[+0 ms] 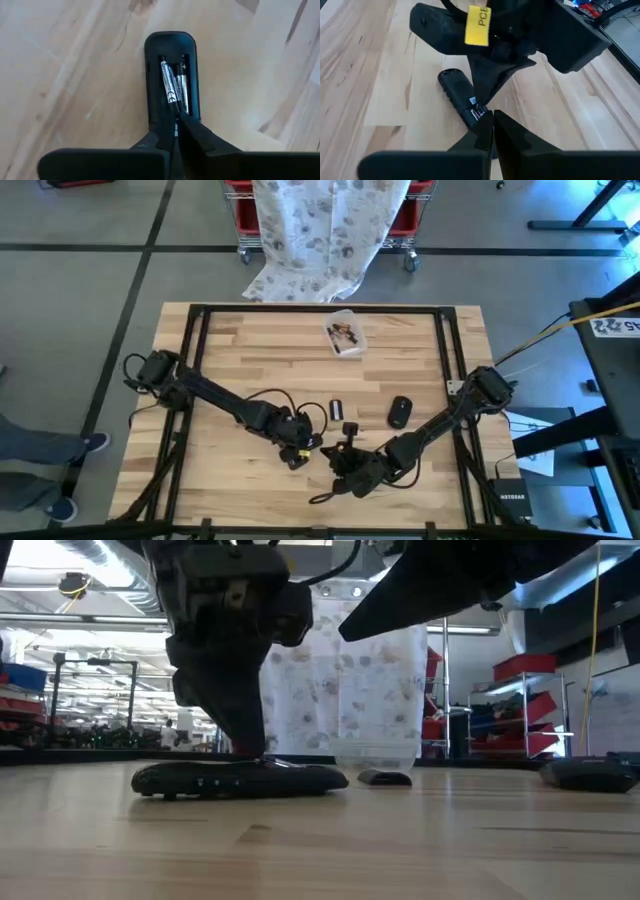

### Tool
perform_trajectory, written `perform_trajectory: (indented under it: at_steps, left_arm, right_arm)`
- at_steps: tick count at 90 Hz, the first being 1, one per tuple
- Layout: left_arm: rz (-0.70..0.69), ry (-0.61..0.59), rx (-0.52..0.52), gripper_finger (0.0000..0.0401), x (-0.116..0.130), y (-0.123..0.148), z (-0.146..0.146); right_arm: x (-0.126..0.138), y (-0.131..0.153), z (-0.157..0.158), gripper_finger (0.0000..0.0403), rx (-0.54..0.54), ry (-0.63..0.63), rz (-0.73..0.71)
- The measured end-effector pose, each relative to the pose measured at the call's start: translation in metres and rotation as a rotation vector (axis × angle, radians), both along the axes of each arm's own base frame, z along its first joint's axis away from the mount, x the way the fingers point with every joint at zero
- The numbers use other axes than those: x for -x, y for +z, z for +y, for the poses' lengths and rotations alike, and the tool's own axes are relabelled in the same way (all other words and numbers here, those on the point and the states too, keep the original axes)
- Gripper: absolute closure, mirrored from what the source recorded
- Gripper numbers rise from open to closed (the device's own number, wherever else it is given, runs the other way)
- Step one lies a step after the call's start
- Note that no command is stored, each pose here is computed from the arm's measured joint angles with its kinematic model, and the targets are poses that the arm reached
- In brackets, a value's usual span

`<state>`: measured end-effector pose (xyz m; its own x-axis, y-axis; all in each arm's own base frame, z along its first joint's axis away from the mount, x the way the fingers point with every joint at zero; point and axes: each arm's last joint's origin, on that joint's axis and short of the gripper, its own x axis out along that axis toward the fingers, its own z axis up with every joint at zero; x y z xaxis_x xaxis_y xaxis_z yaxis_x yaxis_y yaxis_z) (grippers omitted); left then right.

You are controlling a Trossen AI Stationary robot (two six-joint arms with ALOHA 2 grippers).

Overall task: Insert battery
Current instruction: Insert the white battery into the remote control

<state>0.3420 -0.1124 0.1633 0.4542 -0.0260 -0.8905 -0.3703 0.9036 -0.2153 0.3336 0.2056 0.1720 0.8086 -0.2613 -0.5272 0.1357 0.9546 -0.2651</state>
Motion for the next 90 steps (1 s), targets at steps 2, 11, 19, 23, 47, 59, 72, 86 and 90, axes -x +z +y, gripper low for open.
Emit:
perform_trajectory:
  at_steps: [2,11,19,23,47,59,72,86,90]
  left_arm:
    - [0.000,0.000,-0.004,0.0401,0.000,0.000,0.001]
    - [0.003,0.016,-0.021,0.0401,-0.001,-0.002,0.005]
    - [0.019,0.029,-0.030,0.0401,-0.004,-0.008,0.008]
    - [0.033,0.028,-0.031,0.0401,-0.005,-0.014,0.009]
    - [0.063,0.019,-0.028,0.0401,-0.008,-0.027,0.008]
    - [0.066,0.020,-0.046,0.0401,-0.003,-0.018,0.009]
    - [0.038,0.015,-0.059,0.0401,0.004,0.002,0.005]
    - [-0.020,-0.010,-0.037,0.0401,0.008,0.016,-0.005]
    - [-0.040,-0.016,-0.031,0.0401,0.007,0.017,-0.008]
  right_arm:
    - [0.000,0.000,0.000,0.0403,0.000,0.000,0.000]
    - [0.000,0.000,0.000,0.0403,0.000,0.000,0.000]
    - [0.000,0.000,0.001,0.0403,-0.012,0.014,0.007]
    - [0.000,0.000,0.001,0.0403,-0.018,0.021,0.012]
    - [0.000,0.000,0.001,0.0403,-0.021,0.025,0.013]
    - [0.000,0.000,0.001,0.0403,-0.020,0.024,0.014]
    - [0.000,0.000,0.001,0.0403,-0.020,0.024,0.014]
    - [0.000,0.000,0.001,0.0403,-0.020,0.024,0.014]
    - [0.000,0.000,0.001,0.0403,-0.020,0.024,0.013]
